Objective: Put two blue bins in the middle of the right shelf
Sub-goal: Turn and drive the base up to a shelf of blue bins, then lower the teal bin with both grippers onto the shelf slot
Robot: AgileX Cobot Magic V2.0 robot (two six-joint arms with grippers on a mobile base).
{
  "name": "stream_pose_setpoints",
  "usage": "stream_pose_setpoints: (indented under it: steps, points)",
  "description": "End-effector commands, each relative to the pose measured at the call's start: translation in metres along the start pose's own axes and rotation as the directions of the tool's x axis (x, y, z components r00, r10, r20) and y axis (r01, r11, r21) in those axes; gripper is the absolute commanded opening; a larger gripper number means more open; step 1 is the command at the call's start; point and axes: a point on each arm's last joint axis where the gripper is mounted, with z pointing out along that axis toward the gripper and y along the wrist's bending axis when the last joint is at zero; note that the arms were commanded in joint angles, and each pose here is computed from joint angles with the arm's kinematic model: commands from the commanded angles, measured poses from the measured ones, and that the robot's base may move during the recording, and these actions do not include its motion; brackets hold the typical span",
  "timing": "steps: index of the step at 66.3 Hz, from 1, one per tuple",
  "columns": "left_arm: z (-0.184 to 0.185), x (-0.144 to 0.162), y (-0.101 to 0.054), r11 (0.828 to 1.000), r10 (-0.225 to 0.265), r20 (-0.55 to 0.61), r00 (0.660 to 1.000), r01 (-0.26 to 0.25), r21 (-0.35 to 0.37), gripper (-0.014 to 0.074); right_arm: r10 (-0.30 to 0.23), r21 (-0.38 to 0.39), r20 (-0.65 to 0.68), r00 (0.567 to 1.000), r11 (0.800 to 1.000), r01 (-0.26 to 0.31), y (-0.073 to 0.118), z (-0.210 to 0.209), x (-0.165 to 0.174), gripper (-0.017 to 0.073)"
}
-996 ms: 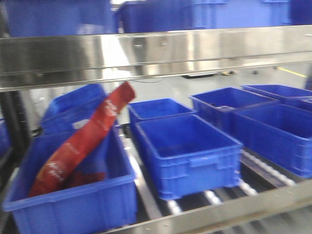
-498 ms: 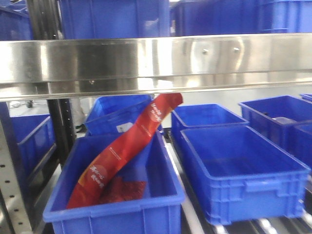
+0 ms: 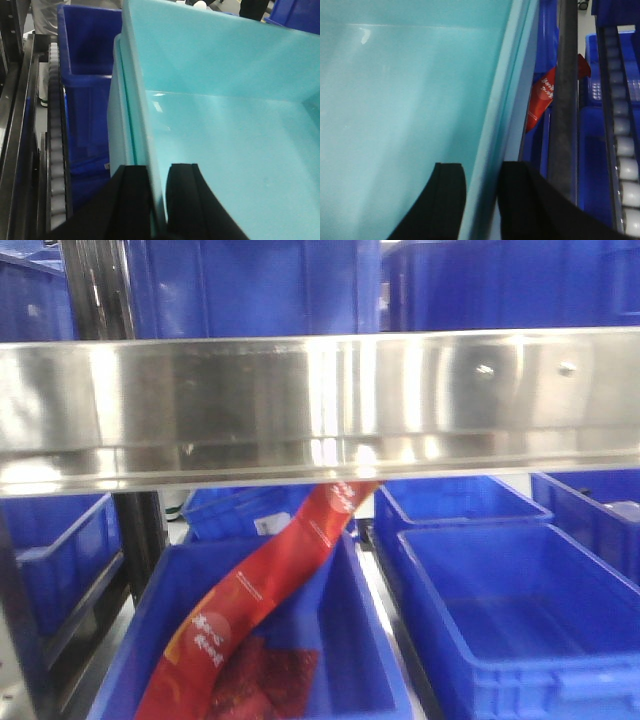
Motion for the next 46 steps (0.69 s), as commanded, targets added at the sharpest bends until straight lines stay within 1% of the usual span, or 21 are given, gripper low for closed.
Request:
stream_pose_setpoints:
  steps: [1, 46]
  points:
    - [-0.009, -0.0106, -0.0066, 0.999, -0.014, 0.089, 0.996, 0.01, 0.046, -0.0111, 0.006, -0.073, 0.111, 0.994, 0.997, 0.002, 0.0099, -0.0122, -0.0107, -0.0153]
    - [-0.009, -0.0106, -0.0066, 0.999, -0.014, 0.089, 0.996, 0.01, 0.046, -0.0111, 0.006, -0.073, 0.111, 0.994, 0.997, 0.002, 0.0099, -0.0122, -0.0107, -0.0153]
